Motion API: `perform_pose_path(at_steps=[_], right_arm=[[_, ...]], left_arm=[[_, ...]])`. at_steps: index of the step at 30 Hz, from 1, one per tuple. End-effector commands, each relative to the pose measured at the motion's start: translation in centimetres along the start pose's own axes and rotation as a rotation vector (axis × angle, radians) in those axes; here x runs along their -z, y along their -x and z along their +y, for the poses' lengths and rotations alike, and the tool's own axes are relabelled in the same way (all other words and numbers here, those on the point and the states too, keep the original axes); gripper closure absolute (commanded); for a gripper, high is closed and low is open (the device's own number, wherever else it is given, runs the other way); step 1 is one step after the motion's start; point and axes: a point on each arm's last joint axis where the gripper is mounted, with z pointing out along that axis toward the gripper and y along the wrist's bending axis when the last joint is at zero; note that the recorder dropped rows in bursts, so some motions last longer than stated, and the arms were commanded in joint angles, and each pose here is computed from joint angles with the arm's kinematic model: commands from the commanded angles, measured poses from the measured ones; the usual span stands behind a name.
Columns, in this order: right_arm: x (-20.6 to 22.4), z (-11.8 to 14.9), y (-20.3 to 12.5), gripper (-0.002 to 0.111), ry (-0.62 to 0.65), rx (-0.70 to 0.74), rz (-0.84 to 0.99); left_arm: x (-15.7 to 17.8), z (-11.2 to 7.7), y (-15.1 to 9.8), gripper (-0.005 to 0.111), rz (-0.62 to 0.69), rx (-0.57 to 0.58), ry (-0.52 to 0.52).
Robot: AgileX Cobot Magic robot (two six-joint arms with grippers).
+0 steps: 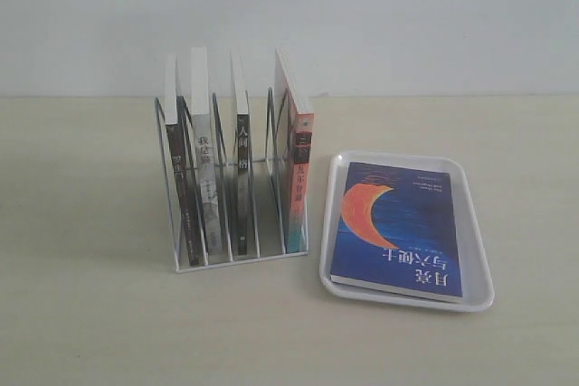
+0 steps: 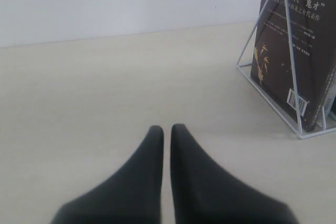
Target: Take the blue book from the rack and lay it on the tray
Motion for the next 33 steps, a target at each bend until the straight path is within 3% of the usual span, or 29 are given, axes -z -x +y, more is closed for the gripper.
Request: perform_pose_path(at_steps=[1,11,22,33], right_arm=[[-0.3,0.2,-2.0,0.108,0.025,-0.005,0.028],[-0.6,0.8,-5.3,0.108,0.099,-0.018,0.089],[1.1,0.7,-7.8,0.108,0.127,0.007,-0.017],[1.5,0.6,-9.8,0.108,0.127,0.057,0.185]], left_arm=[[0.1,0.0,0.3,0.102,-0.022,0.0,0.003],[0.1,0.0,0.3,0.102,-0.022,0.0,0.003],[0.1,0.0,0.3,0.102,-0.022,0.0,0.003],[0.1,0.0,0.3,0.102,-0.022,0.0,0.003]])
